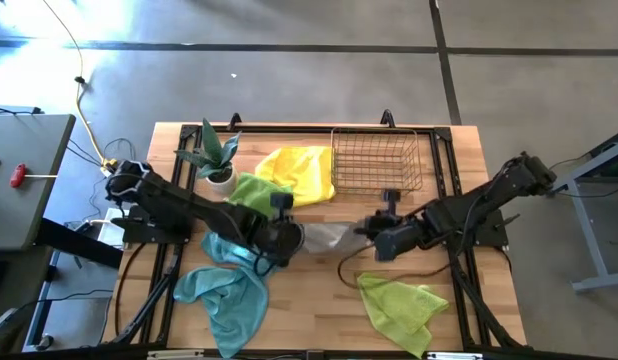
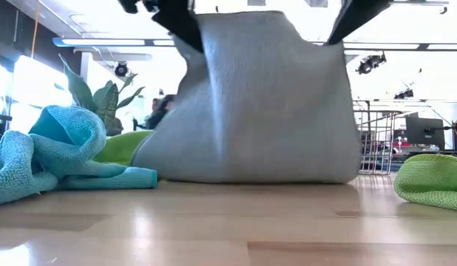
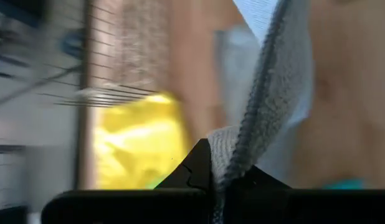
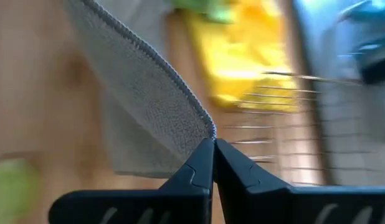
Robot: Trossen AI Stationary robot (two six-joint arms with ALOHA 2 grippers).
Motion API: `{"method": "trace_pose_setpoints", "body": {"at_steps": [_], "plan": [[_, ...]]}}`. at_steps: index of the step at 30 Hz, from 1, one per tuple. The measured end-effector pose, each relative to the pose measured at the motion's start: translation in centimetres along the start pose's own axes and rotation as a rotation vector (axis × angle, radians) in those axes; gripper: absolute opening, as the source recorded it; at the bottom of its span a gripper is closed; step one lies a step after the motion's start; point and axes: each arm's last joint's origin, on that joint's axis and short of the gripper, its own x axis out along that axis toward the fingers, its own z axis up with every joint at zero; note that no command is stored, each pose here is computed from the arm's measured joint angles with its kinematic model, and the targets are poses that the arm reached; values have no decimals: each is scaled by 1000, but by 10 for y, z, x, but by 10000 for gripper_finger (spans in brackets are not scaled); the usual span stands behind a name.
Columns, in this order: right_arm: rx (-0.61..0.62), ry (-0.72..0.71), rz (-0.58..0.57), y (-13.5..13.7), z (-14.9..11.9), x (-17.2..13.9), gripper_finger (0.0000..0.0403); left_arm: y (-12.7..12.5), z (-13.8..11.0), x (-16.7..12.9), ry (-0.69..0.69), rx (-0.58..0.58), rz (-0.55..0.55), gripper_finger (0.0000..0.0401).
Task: Fold microfiber towels
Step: Fold the gray microfiber towel
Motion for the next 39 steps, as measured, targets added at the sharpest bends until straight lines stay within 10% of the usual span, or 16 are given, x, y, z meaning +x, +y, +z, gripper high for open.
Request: {"method": "trace_pose_setpoints", "body": {"at_steps": [12,18,27,39], "plan": [[-2,-13,-155,-54,28,-34,0,72,3,-19,-21,0,244,0],[86,-26,-90,-59,32,-40,0,77,1,-20,-56,-137,130,0],[240,142,339,-21,13,-15,0,30,9,-15,-57,-267,-405,0],[348,142,697,46,-17,26,7,-77,14,25,90,-92,-507,0]]}}
